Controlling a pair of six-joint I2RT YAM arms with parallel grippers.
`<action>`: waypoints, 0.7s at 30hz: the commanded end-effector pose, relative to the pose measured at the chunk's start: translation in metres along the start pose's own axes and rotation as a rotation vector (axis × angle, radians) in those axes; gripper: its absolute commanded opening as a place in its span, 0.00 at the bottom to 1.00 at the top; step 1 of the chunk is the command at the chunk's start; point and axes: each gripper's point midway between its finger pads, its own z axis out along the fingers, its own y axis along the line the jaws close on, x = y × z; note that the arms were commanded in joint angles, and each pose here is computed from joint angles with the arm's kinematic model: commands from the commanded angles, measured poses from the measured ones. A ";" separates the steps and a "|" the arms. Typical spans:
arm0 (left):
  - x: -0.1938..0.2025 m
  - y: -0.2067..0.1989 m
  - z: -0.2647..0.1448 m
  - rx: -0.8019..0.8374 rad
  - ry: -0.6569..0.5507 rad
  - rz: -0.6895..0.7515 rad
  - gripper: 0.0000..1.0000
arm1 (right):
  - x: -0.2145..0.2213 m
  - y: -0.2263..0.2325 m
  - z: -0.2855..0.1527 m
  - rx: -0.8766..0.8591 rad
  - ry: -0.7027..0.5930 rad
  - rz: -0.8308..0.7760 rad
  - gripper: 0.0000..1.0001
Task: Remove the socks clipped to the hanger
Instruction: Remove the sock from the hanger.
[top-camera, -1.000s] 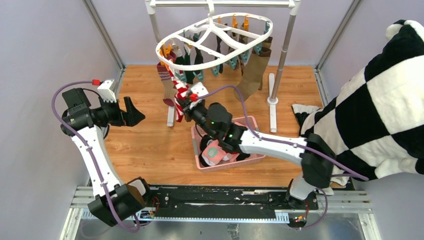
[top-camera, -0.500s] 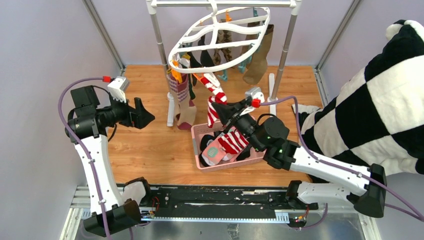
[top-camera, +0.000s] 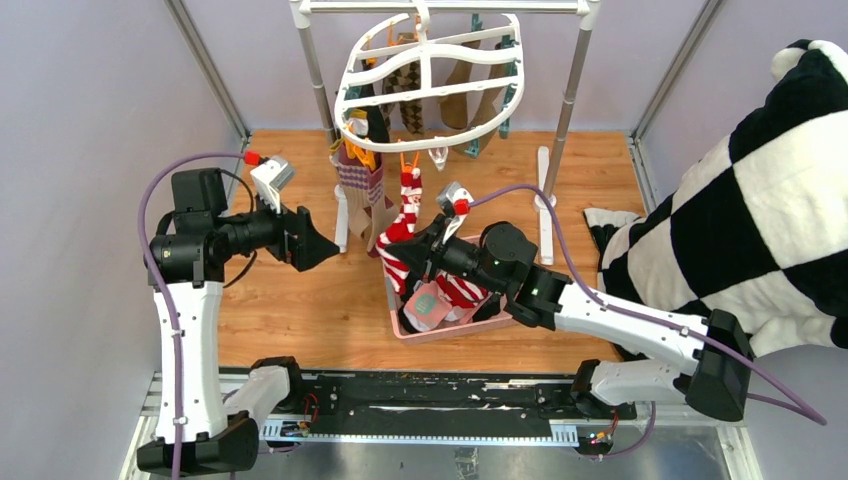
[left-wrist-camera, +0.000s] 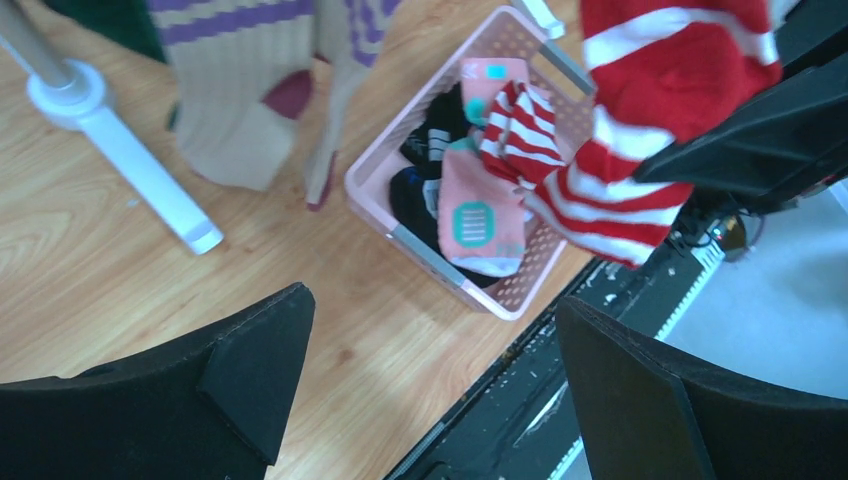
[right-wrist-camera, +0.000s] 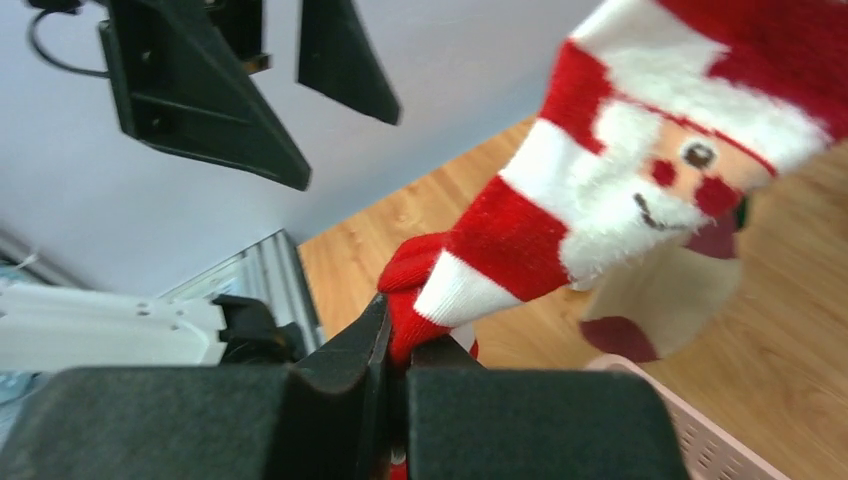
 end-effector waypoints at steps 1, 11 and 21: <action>-0.008 -0.025 0.003 0.118 -0.002 0.000 1.00 | -0.028 0.045 0.007 -0.222 -0.050 0.077 0.05; -0.004 -0.048 0.012 0.266 0.023 0.010 1.00 | -0.036 0.063 0.020 -0.325 -0.106 0.220 0.09; 0.003 -0.078 0.011 0.424 0.027 0.032 0.91 | -0.037 0.071 0.021 -0.372 -0.115 0.286 0.11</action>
